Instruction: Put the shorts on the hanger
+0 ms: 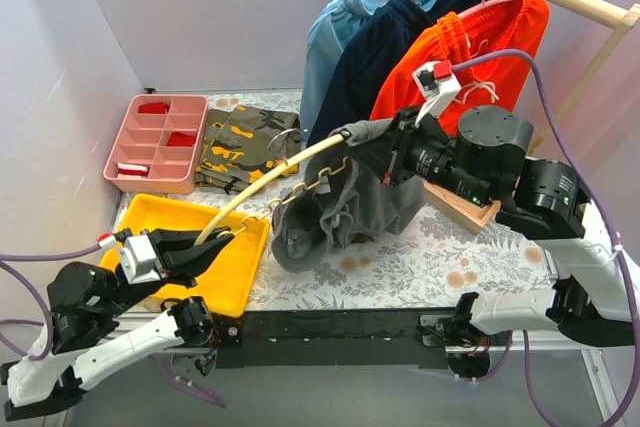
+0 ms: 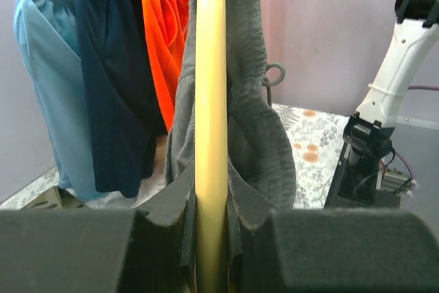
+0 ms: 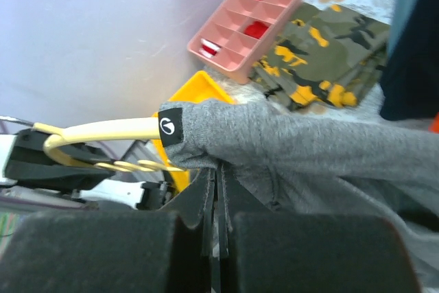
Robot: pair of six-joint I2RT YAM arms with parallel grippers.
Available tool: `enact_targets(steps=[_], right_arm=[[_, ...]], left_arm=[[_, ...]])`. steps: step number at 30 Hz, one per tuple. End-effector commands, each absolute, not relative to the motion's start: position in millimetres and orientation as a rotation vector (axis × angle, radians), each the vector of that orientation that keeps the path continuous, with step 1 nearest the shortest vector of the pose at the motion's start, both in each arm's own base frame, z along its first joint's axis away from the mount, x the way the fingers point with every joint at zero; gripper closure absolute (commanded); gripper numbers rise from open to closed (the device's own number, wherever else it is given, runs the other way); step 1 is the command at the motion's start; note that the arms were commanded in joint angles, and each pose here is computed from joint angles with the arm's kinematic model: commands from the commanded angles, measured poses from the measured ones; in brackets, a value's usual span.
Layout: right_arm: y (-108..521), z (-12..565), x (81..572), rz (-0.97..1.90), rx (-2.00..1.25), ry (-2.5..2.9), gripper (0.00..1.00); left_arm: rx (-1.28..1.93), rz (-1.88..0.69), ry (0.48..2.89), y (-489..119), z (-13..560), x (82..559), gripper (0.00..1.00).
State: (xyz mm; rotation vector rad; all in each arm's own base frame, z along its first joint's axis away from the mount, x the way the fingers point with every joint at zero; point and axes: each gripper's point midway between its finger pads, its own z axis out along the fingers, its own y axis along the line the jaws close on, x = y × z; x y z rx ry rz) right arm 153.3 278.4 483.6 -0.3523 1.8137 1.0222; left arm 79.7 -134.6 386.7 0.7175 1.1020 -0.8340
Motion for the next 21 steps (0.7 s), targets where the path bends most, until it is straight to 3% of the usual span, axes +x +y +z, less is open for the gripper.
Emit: enact_targets(steps=[1, 10, 21], right_arm=[[223.3, 453.8, 170.5, 0.818, -0.217, 1.882, 0.99], [210.5, 351.5, 186.4, 0.689, -0.150, 2.038, 0.99], [187.1, 308.3, 204.3, 0.469, -0.088, 2.091, 0.99]], left_arm=[[0.743, -0.881, 1.058, -152.0, 406.6, 77.4, 1.00], [0.644, -1.095, 1.160, -232.0, 343.9, 105.4, 1.00], [0.549, -1.213, 1.232, -257.2, 275.7, 114.2, 1.00]])
